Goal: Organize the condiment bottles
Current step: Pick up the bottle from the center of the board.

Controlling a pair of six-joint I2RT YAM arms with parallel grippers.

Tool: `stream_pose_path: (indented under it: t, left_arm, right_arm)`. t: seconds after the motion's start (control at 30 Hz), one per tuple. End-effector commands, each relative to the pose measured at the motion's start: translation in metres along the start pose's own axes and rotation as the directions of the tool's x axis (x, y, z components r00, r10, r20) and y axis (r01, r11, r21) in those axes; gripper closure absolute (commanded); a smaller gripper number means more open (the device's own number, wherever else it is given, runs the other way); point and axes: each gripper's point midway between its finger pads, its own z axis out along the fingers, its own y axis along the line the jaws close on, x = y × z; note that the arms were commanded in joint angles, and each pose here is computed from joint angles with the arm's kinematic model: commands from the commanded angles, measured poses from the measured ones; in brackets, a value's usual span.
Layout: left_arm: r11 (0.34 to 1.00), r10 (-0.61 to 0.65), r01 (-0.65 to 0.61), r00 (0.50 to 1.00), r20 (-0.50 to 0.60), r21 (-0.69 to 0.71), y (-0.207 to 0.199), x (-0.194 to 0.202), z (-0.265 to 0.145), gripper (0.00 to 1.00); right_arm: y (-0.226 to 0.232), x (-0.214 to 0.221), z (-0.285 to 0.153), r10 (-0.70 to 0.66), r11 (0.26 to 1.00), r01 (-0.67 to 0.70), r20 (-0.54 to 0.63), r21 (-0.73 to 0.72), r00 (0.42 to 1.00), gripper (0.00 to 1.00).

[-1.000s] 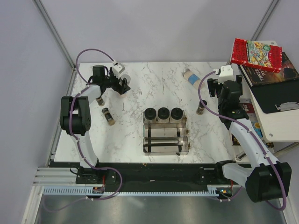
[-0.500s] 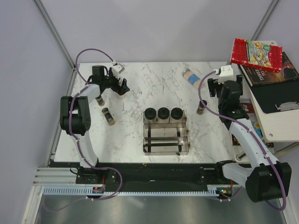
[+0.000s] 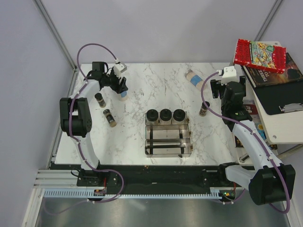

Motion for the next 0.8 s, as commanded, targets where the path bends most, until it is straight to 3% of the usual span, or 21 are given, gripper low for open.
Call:
stream_pose_path:
  t: [0.0,0.03,0.1,0.2,0.23,0.4,0.6,0.7,0.73,0.77]
  left_arm:
    - [0.998,0.05,-0.05,0.999,-0.02,0.026,0.001,-0.007,-0.009,0.32]
    - [0.998,0.053,-0.053,0.998,-0.024,0.03,0.0,-0.006,-0.01,0.44]
    - [0.998,0.045,-0.044,0.998,-0.035,0.036,-0.001,-0.005,-0.01,0.57]
    - [0.999,0.036,-0.034,0.999,-0.033,0.036,0.0,-0.011,-0.012,0.94]
    - [0.999,0.029,-0.027,0.999,-0.033,0.038,0.0,-0.013,-0.014,0.98]
    - [0.998,0.028,-0.03,0.999,0.045,0.051,-0.008,-0.064,-0.04,0.98]
    - [0.989,0.068,-0.094,0.974,0.215,0.111,-0.063,-0.139,-0.103,0.98]
    - [0.978,0.081,-0.124,0.967,0.241,0.17,-0.101,-0.141,-0.116,0.98]
    - [0.969,0.14,-0.189,0.951,0.275,0.161,-0.119,-0.153,-0.132,0.98]
    - [0.966,0.134,-0.185,0.956,0.262,0.182,-0.132,-0.14,-0.131,0.98]
  right_arm:
    - [-0.006,-0.014,-0.003,0.03,1.0,-0.03,0.039,0.004,0.999,0.02]
    - [-0.005,-0.015,-0.004,0.032,0.999,-0.032,0.04,0.003,0.999,0.02]
    - [-0.005,-0.016,-0.004,0.033,0.999,-0.033,0.043,0.0,0.999,0.02]
    - [-0.006,-0.016,-0.004,0.034,0.999,-0.034,0.043,0.0,0.999,0.02]
    - [-0.005,-0.016,-0.005,0.034,0.999,-0.034,0.043,-0.003,0.998,0.02]
    - [-0.005,-0.015,-0.005,0.034,0.999,-0.034,0.042,-0.005,0.999,0.02]
    - [-0.006,-0.015,-0.005,0.031,1.0,-0.031,0.042,-0.005,0.999,0.02]
    - [-0.004,-0.015,-0.005,0.03,0.999,-0.03,0.043,-0.011,0.999,0.02]
    - [-0.005,-0.015,-0.005,0.03,1.0,-0.03,0.042,-0.009,0.999,0.02]
    - [-0.005,-0.015,-0.005,0.032,0.999,-0.031,0.041,-0.01,0.999,0.02]
